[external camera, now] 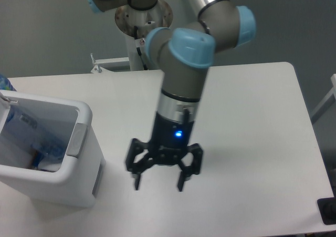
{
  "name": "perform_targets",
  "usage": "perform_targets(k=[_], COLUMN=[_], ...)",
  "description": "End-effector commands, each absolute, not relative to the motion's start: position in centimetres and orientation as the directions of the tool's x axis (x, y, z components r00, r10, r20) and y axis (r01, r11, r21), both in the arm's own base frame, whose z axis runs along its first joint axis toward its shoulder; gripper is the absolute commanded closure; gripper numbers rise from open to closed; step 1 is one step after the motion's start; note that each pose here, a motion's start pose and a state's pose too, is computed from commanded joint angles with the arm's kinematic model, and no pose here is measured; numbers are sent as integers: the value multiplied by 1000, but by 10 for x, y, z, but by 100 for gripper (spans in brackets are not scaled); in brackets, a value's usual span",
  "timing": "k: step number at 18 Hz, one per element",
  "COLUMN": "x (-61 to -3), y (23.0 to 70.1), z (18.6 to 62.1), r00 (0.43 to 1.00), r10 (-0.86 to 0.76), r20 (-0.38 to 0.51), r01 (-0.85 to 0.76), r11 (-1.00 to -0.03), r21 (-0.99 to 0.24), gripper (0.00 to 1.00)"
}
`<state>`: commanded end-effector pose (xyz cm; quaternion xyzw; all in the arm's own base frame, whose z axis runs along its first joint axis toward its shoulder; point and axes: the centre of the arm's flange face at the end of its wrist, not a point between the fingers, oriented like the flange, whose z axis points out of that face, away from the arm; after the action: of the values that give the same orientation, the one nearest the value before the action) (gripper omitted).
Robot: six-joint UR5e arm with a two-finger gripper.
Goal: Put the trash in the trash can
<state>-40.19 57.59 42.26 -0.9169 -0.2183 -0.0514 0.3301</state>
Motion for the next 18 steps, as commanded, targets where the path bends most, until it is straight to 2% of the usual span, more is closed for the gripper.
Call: perform_targets(k=[3,6,8,15,18], x=[-419,-435,-442,-468,-473], y=[559,536,525,489,478], z=[411,397,390,384,383], r00=[921,953,967,995,998], r10=[360,300,254,69,-16], r20=[145,30,8,-76,-63], r01=[381,287,244,55,-24], r11=[-767,-872,-917,-983,-991], r21=[-516,-396,-315,-177,-135], gripper=[0,0,0,0,0])
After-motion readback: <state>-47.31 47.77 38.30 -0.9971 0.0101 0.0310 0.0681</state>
